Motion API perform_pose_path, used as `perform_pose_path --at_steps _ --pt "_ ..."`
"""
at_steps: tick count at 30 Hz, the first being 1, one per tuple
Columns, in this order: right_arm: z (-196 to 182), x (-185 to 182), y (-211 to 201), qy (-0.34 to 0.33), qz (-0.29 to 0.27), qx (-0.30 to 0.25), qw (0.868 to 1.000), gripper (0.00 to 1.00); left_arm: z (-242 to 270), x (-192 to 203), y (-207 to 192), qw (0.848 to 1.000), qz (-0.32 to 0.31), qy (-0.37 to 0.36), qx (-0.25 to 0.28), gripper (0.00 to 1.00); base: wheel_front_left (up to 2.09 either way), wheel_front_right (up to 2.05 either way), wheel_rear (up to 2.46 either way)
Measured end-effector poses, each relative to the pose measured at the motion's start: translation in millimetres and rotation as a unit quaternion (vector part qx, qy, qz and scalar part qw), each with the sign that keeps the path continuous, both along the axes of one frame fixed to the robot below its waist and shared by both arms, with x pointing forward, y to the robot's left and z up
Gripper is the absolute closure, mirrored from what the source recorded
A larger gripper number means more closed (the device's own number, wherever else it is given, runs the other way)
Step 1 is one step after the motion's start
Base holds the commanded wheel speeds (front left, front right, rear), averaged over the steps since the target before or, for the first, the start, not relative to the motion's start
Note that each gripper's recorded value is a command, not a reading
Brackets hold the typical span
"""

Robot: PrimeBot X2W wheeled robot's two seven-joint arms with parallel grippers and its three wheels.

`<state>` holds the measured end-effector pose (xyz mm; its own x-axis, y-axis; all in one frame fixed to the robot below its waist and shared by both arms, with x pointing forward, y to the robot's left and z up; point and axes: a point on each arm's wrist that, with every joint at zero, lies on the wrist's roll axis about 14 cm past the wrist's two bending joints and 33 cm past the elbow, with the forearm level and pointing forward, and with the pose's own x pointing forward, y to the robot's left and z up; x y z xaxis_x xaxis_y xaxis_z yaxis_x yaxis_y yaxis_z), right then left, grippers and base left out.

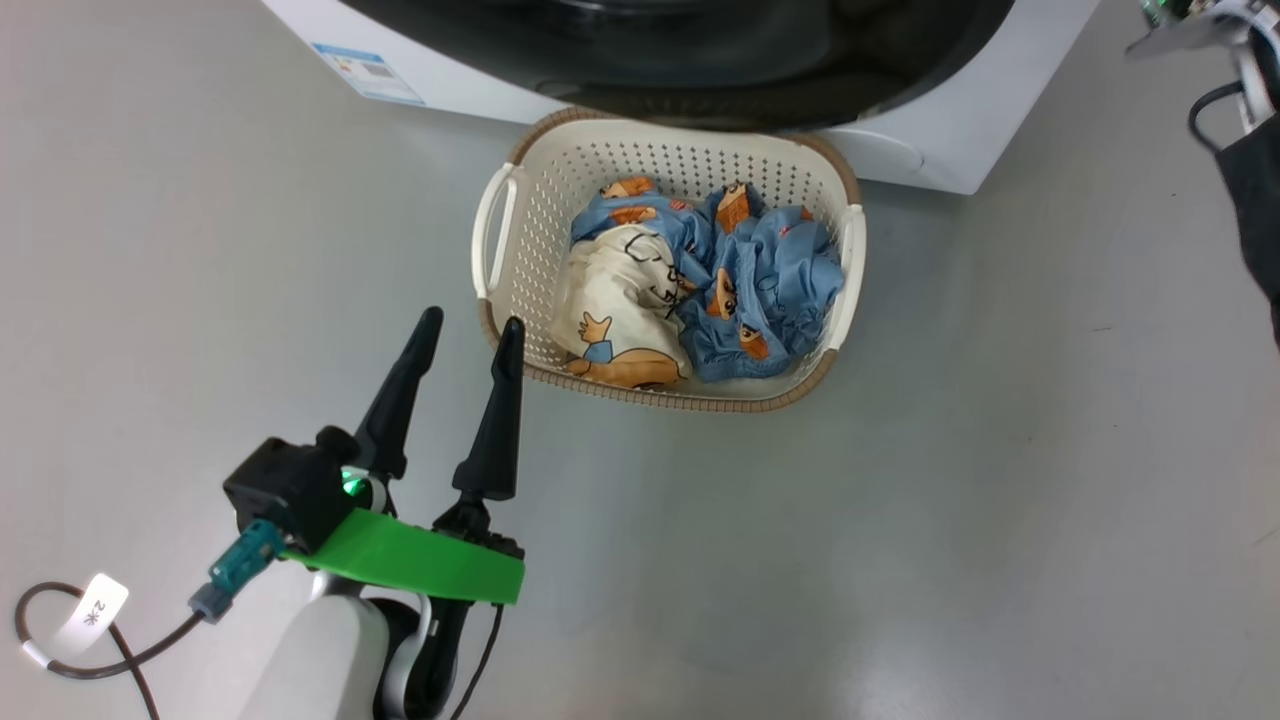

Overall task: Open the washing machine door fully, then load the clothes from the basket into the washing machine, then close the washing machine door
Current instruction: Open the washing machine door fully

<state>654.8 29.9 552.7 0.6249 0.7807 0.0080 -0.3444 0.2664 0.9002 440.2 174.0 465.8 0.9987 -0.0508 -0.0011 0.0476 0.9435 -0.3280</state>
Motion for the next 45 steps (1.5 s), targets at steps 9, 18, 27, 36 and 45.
perform_pose_path --at_steps 9,18,27,36,45 --pt "-3 -28 9 -0.006 0.041 -0.022 0.999 1.00 8 1 -4 1.000 -0.005 -0.012 -0.003 0.00 0.00 0.00 0.00" --pt "-9 -72 30 -0.007 0.105 -0.037 0.994 1.00 15 -3 -4 1.000 -0.005 -0.021 -0.002 0.00 0.00 0.00 0.00" --pt "-6 -107 36 -0.008 0.139 -0.041 0.989 1.00 23 -10 -9 0.999 -0.011 -0.030 0.007 0.00 0.00 0.00 0.00" --pt "-4 -158 52 -0.012 0.200 -0.057 0.978 1.00 29 -26 -9 0.999 -0.007 -0.033 0.007 0.00 0.00 0.00 0.00" --pt "7 -206 74 -0.025 0.252 -0.050 0.966 1.00 38 -39 -3 0.999 0.004 -0.043 0.010 0.00 0.00 0.00 0.00"
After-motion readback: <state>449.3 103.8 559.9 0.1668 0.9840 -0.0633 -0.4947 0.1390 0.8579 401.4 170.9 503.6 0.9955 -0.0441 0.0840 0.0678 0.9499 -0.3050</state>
